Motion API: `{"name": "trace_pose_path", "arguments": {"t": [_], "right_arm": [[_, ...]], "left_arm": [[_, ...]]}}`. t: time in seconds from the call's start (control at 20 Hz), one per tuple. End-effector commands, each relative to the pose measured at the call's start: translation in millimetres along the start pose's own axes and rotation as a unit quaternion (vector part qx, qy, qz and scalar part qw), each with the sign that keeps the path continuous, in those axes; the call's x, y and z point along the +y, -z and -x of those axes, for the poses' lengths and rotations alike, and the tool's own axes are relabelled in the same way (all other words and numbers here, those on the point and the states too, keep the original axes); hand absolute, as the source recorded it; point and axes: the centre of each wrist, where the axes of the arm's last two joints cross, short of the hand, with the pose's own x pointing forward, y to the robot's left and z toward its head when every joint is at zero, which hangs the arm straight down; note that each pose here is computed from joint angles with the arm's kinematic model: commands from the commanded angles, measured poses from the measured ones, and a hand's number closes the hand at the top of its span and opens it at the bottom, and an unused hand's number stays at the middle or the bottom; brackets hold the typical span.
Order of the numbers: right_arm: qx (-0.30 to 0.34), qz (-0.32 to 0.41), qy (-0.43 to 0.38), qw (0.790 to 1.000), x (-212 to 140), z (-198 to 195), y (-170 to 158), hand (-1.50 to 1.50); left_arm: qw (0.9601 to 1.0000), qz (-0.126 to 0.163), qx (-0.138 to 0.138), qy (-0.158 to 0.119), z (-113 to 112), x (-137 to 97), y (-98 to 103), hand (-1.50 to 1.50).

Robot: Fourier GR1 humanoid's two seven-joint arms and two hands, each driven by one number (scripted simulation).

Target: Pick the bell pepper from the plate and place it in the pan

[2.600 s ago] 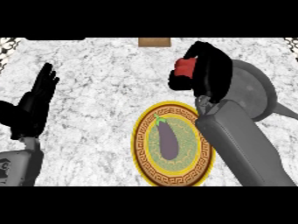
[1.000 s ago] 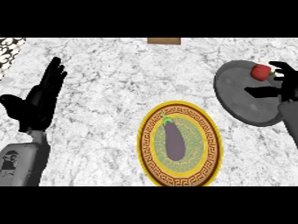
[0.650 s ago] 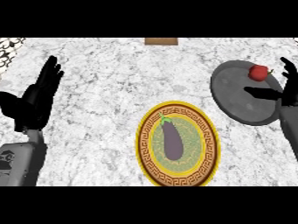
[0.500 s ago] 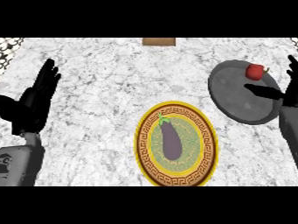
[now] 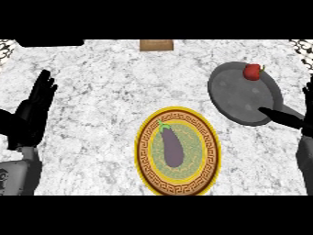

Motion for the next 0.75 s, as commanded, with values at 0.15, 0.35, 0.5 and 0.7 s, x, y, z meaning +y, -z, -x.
{"name": "trace_pose_path", "arguments": {"t": [0.15,0.35,0.5,0.7], "right_arm": [[-0.026,-0.027,0.014,0.999,-46.4,-8.3,-52.1,-1.5],[-0.034,-0.033,0.016,0.999,-76.6,-27.5,-96.2,-1.5],[-0.024,-0.036,0.014,0.999,-83.4,-47.9,-136.8,-1.5],[-0.015,-0.009,-0.018,1.0,-76.9,-89.8,-165.7,-1.5]], "left_arm": [[0.9997,-0.019,0.01,0.008,-0.8,20.0,-4.8,0.0],[1.0,-0.01,0.001,0.001,-1.7,15.9,-4.3,0.0],[1.0,-0.004,-0.002,0.003,-15.7,1.9,2.5,0.0],[0.9999,0.003,-0.012,-0.003,6.8,-0.5,6.5,0.0]]}}
